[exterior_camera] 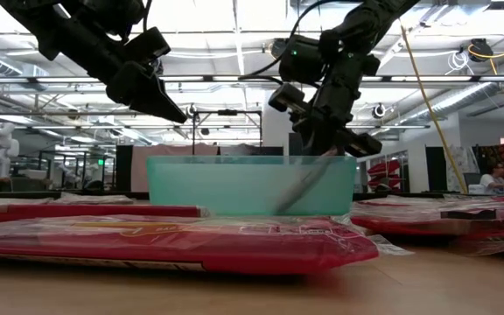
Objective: Sort popcorn bags into baskets
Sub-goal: Put the red popcorn bag into the green bin
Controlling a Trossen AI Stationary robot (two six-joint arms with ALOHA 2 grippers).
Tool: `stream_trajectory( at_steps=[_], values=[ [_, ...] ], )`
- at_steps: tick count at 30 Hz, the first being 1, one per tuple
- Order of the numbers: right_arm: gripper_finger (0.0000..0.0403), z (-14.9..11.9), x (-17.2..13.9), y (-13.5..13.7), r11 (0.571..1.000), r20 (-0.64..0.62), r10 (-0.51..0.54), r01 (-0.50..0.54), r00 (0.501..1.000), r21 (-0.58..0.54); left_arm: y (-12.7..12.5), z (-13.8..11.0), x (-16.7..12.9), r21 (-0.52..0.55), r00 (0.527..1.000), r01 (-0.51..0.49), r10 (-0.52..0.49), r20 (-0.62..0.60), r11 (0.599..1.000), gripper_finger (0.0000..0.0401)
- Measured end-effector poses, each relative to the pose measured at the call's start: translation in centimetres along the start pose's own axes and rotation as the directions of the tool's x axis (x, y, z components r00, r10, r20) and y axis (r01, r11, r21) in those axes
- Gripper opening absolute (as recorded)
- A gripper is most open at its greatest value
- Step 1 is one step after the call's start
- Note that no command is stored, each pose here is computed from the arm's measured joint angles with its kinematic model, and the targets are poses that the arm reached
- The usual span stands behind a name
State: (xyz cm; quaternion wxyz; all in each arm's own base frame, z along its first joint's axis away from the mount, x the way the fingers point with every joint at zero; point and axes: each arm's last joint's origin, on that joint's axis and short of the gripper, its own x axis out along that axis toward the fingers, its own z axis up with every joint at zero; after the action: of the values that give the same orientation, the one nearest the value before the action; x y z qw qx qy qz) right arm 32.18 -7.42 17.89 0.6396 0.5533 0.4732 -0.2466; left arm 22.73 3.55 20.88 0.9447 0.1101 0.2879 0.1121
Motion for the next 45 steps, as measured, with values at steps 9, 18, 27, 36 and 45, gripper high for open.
stream_trajectory(
  at_steps=[9, 18, 27, 36, 45],
  values=[
    [0.0065, -0.2, -0.8, -0.1, 0.998, 0.025, -0.021, 0.022, 0.999, -0.056, 0.0, 0.2, 0.0, -0.019, 1.000, -0.003, 0.003, 0.018, 1.000, 0.0172],
    [0.0120, -0.9, -3.9, -1.3, 0.981, 0.126, -0.158, 0.170, 0.979, -0.088, 0.1, 0.4, 0.0, -0.034, 0.999, -0.007, 0.009, 0.042, 0.999, 0.0172],
    [0.0130, -1.1, -5.3, 0.9, 0.982, 0.322, 0.008, 0.053, 0.947, -0.180, 0.1, 0.3, 0.0, -0.030, 1.000, -0.005, 0.005, 0.029, 1.000, 0.0172],
    [0.0122, -2.0, -0.8, 4.2, 0.975, 0.301, 0.022, 0.046, 0.953, -0.216, 0.0, 0.0, 0.2, -0.018, 1.000, 0.002, -0.002, -0.001, 1.000, 0.0172],
    [0.0082, -1.3, 3.9, 5.0, 0.968, 0.240, -0.160, 0.200, 0.957, -0.151, -0.2, -0.1, 0.2, 0.000, 0.999, 0.034, -0.034, 0.001, 0.999, 0.0172]
  ],
)
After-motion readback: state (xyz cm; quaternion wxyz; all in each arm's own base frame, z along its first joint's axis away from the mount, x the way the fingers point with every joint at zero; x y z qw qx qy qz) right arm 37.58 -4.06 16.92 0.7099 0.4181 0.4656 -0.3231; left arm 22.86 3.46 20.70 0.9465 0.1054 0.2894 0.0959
